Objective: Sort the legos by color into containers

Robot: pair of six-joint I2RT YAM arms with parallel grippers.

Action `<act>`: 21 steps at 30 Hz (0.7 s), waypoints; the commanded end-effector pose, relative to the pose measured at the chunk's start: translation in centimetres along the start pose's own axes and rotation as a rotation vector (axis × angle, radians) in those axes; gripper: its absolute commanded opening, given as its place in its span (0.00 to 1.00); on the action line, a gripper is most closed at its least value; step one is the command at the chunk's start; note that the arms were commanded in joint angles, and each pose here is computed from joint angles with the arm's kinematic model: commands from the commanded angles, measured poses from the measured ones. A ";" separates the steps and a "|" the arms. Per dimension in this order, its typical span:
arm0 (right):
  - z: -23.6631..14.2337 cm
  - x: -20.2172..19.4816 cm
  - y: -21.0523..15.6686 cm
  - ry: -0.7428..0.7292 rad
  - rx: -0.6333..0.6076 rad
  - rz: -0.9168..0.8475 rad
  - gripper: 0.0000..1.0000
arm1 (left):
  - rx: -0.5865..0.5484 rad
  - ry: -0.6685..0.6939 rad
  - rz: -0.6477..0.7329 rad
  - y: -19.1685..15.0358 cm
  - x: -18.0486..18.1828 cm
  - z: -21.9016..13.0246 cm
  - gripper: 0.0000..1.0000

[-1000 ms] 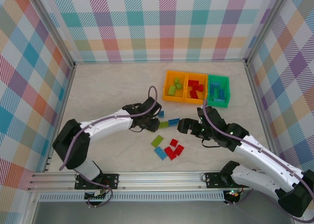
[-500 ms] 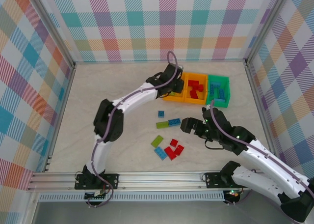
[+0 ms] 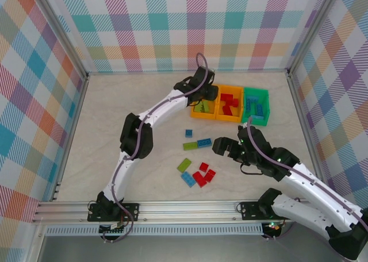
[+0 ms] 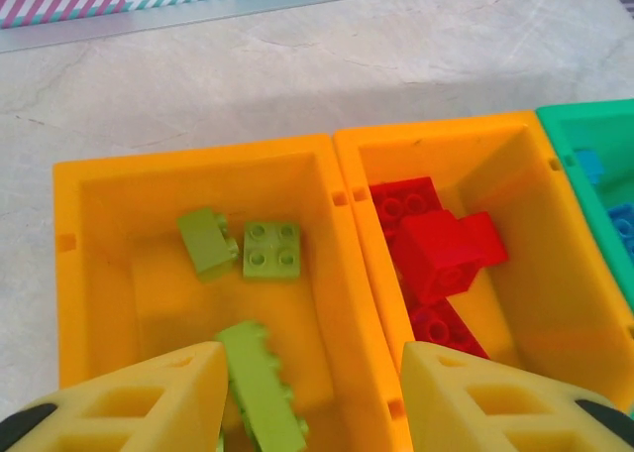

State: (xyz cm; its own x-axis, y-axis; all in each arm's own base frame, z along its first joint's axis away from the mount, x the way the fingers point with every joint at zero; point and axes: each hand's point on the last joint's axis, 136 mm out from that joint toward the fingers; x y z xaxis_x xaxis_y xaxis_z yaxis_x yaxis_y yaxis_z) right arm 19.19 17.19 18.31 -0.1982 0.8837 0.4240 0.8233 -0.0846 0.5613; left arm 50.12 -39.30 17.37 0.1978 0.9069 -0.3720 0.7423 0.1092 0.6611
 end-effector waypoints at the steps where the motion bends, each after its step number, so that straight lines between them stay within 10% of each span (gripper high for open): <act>1: -0.4 0.6 1.2 0.004 -0.022 -0.007 1.00 | -0.065 -0.142 -0.050 3.4 -3.1 -8.6 0.50; 9: 2.6 -0.4 1.0 -0.125 0.057 0.077 1.00 | -0.185 -0.282 0.096 0.2 -0.7 -24.1 0.52; 21: 11.1 0.9 2.1 -0.283 0.179 0.369 0.99 | -0.001 -0.492 0.963 -18.1 6.0 -33.4 0.81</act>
State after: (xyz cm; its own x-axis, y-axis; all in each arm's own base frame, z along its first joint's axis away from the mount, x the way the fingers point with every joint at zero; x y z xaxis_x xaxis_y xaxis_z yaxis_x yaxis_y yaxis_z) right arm 25.74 22.43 12.48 0.1090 0.9341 0.3400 0.9173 -0.2263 0.3277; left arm 21.28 -22.74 29.71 0.7859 0.6146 -0.0673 0.3224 -0.3144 0.8929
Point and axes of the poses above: each hand's point on the last joint's axis, 136 mm out from that joint toward the fingers, its own z axis out along the fingers, its own x axis along the line the jaws close on, y = z × x, and after that the axes turned 14 degrees about -z, right-handed
